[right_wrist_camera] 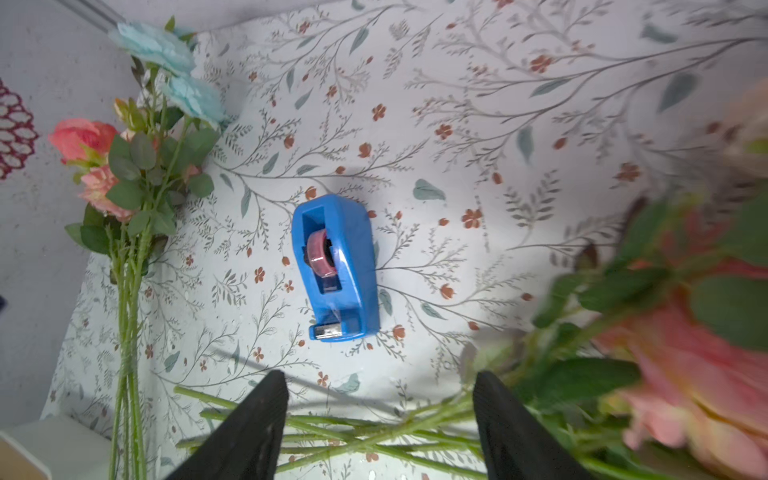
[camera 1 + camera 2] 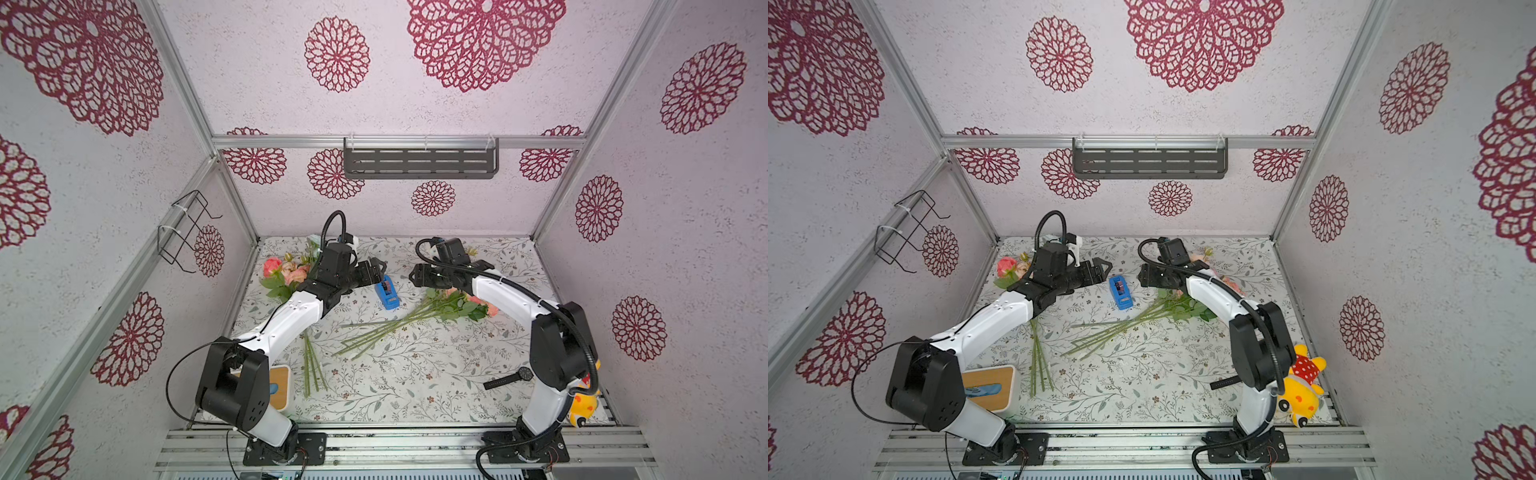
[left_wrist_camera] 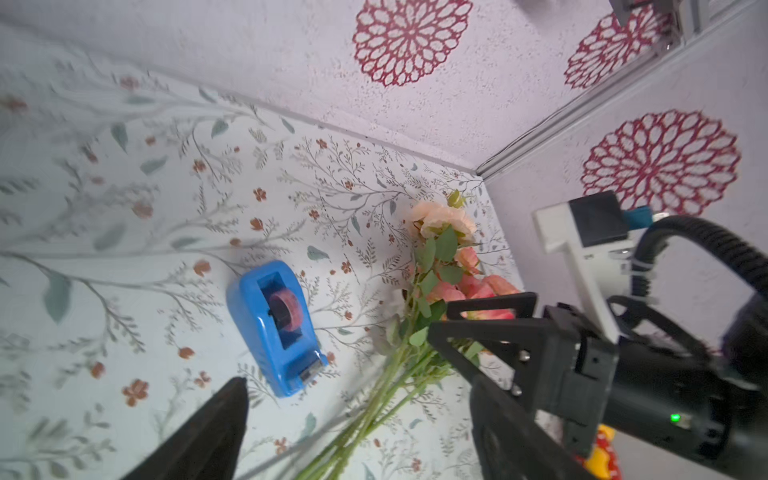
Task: Wrap bouquets with tape
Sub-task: Pull the tape from the tape cutter.
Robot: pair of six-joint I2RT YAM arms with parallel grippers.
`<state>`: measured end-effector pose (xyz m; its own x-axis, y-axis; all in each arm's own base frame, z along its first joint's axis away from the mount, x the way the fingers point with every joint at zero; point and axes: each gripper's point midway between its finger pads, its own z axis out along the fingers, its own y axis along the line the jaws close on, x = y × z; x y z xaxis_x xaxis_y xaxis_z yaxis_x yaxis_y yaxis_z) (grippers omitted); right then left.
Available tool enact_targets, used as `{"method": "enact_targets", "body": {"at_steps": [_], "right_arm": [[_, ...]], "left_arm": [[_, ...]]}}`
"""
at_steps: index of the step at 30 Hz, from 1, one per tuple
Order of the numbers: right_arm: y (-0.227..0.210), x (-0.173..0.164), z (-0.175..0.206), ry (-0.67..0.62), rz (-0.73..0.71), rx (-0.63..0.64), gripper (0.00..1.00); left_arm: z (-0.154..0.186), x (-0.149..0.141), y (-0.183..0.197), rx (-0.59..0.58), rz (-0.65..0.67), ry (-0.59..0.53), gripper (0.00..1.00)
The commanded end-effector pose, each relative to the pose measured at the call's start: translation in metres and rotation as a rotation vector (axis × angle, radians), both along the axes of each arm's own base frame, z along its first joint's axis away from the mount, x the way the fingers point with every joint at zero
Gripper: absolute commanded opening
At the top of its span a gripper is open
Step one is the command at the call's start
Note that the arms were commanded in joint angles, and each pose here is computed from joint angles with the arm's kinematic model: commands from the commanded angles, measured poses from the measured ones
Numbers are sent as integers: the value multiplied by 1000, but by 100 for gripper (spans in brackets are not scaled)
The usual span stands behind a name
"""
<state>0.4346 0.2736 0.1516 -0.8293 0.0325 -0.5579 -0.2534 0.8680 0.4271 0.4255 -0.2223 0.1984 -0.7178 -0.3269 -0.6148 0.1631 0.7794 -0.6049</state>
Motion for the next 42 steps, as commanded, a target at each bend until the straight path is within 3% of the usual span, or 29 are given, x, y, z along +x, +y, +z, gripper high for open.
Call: {"method": "enact_targets", "body": {"at_steps": [1,8,22,24,34,42], "right_arm": [[29,0,7,34,83,105,70],[59,6,-24,144,187,157,54],[84,20,-57,197,292,174,36],[84,21,-61,205,295,174,36],[91,14,-70,250,327,214,36],[76,13,-65,240,307,176,37]], "left_arm": [[-37,0,-9,-128,22,192,73],[-95,12,-2,-59,107,346,47],[-136,22,-9,-68,112,404,38],[-153,21,-9,-59,113,435,36],[-165,24,-8,-43,118,446,34],[-167,26,-8,-38,118,444,34]]}}
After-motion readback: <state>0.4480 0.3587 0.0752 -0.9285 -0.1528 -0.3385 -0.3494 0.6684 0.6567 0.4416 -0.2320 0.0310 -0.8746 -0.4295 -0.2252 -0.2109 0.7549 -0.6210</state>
